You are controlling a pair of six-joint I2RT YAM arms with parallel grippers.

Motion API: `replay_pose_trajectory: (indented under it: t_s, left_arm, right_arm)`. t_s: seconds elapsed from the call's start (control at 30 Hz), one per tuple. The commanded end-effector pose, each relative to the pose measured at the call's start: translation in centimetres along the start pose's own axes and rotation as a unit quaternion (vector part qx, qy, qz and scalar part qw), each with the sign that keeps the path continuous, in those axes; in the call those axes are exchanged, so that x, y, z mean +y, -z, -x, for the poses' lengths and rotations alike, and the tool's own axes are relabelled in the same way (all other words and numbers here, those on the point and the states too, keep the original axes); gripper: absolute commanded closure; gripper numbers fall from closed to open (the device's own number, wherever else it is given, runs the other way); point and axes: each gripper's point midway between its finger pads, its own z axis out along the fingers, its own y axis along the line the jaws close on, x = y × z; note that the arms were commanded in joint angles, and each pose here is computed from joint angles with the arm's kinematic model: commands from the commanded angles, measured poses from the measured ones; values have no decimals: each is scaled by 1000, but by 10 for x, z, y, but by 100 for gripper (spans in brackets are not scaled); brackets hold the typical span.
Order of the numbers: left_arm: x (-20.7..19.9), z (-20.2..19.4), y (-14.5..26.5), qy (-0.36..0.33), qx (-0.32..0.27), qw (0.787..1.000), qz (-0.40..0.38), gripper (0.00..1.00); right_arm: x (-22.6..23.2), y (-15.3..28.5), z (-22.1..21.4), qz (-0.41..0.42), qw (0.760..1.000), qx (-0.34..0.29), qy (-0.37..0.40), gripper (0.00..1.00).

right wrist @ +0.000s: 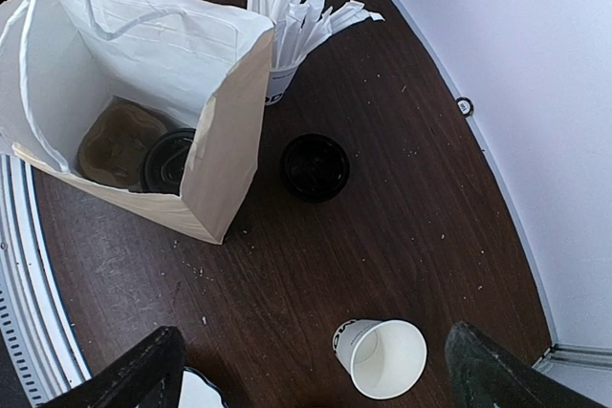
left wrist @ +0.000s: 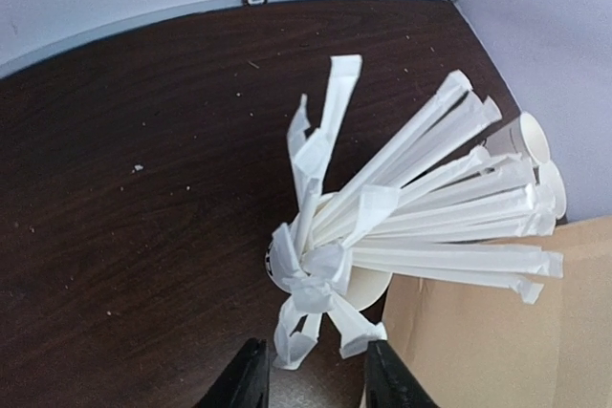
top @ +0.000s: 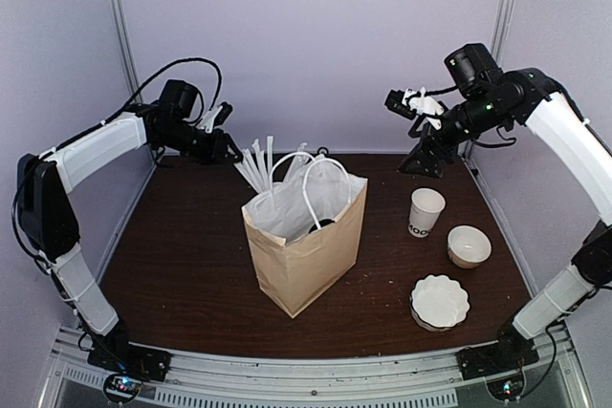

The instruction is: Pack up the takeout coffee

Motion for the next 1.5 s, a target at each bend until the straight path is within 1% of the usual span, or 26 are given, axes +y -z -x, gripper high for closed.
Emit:
replay_pose_trajectory:
  t_s: [0.0,0.1,0.23,0.4,0.53,0.67,0.73,0.87,1.0,1.1,1.13,1.27,1.47]
  left_arm:
    - [-2,20,31,-9,-52,998,34,59]
    - [-18,27,45,-18,-73,997,8,59]
    - [-27,26,36,-13,-56,998,-27,61]
    - [-23,22,19,-6,-33,999,-35,62]
    - [-25,21,8,-16,-20,999,-31,61]
    - [-21,20,2,-14,-13,999,-27,64]
    - [-19,19,-1,-14,-9,1000,-24,67]
    - [-22,18,-2,-14,-6,999,-30,75]
    - [-28,18,-3,-13,3,999,-43,89]
    - [-32,17,0,-13,7,999,-43,97]
    - [-33,17,2,-14,8,999,-43,99]
    - [-47,25,21,-28,-3,999,-45,100]
    - [-85,52,95,-78,-62,995,-32,100]
  right_arm:
    - [1,3,2,1,1000,-11,-7,2]
    - [1,1,2,3,1000,-10,-6,2]
    - [1,-2,2,8,1000,-9,-7,2]
    - [2,-3,3,12,1000,-8,-7,2]
    - [2,-2,2,10,1000,-9,-6,2]
    - [2,-2,1,9,1000,-8,-6,2]
    - [3,-2,1,9,1000,-6,-5,2]
    - [2,-2,0,7,1000,-6,-4,2]
    - [2,-4,-2,6,1000,-3,-4,2]
    - [1,-3,-1,5,1000,-4,-4,2]
    - [1,-3,-1,5,1000,-4,-4,2]
    - [1,-2,-1,4,1000,-5,-2,2]
    - [0,-1,-1,0,1000,-5,-1,2]
